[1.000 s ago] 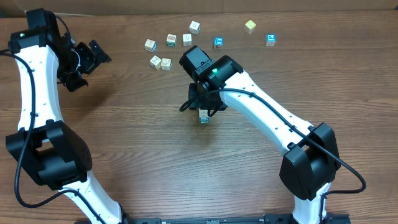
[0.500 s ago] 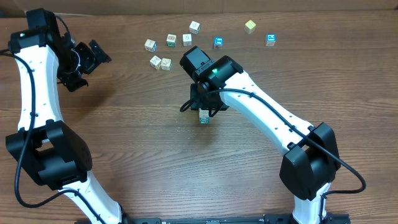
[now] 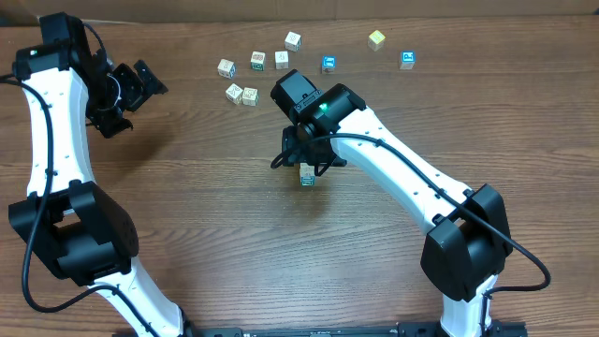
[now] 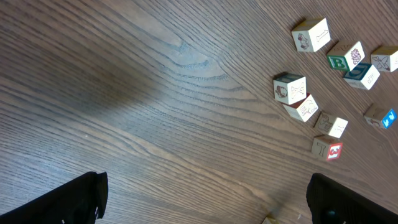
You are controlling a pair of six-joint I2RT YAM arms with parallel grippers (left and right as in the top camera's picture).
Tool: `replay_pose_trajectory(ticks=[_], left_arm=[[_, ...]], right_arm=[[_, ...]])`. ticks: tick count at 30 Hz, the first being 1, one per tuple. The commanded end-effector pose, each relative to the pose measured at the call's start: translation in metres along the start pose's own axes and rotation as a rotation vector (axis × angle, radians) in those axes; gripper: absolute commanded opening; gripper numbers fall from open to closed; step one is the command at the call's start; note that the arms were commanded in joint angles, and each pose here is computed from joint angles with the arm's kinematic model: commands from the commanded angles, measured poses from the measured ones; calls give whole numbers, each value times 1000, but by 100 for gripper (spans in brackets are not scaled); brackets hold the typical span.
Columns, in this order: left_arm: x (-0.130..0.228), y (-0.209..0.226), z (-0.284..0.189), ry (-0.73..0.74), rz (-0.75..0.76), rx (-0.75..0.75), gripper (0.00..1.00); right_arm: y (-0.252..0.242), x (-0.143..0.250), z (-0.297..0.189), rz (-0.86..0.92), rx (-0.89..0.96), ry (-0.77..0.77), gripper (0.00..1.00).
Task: Form a tower
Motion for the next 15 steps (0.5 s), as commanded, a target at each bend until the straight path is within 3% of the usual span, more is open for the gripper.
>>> replay_pose_trajectory(ticks=[1, 10, 15], left_arm=[[-1, -6, -4, -12, 29, 14, 100], [-1, -6, -4, -12, 29, 14, 99], [-1, -6, -4, -12, 29, 14, 100]], right_arm=[[-1, 1, 2, -5, 12, -5, 75], [-6, 8, 14, -2, 29, 14, 75], [-6, 8, 17, -3, 28, 13, 64]])
Point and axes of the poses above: each gripper's point midway between its finger pads, its own z axis out along the fingers, its own y axis along the line the jaws close on, x = y × z, the point moved 2 cm from there along -z, back along the fingers, and after that the axes turned 3 degrees about z, right-handed, at the moved point
